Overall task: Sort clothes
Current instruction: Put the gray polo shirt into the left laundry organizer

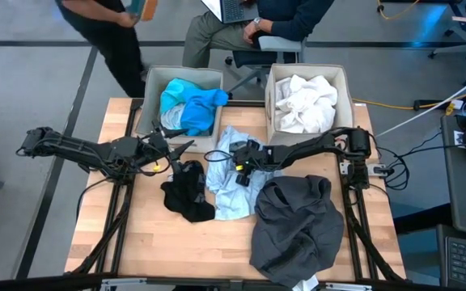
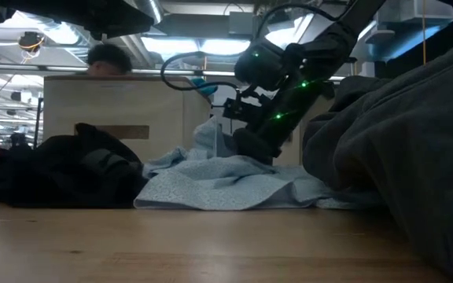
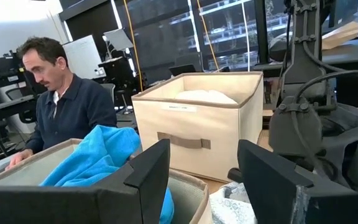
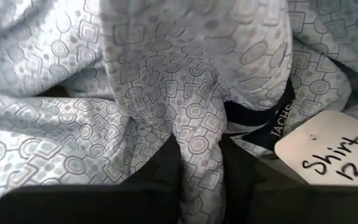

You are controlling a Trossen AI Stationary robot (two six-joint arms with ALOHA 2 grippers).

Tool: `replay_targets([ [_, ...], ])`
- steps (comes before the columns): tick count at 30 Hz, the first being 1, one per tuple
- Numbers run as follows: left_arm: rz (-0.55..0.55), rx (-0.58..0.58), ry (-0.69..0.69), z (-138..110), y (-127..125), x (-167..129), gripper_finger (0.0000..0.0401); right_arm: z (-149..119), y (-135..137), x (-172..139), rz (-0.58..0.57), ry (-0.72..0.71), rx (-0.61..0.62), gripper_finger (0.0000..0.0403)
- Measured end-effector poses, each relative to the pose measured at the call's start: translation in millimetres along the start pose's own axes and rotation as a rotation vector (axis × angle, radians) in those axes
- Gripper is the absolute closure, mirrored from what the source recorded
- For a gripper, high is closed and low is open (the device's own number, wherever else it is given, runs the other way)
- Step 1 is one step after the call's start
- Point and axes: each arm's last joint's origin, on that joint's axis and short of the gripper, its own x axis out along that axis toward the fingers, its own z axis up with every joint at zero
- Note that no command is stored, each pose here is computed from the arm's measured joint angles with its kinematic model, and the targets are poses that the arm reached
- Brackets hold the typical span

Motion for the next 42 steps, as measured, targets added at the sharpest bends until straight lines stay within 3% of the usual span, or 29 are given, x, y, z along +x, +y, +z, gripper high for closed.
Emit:
replay_targets([
  [8, 0.0, 0.001, 0.001, -0.1, 0.0, 0.0, 0.0221, 18.6, 1.1, -45.9, -0.057, -0.086, -0.074, 0.0365],
  [27, -0.001, 0.002, 0.002, -0.3, 0.0, 0.0, 0.0221, 56.9, -26.1, -200.9, -0.013, -0.514, -0.036, 0.0366],
  [42, 0.0, -0.001, -0.001, 0.1, 0.1, 0.0, 0.0221, 84.7, -46.2, -306.1, -0.116, -0.849, -0.071, 0.0366],
])
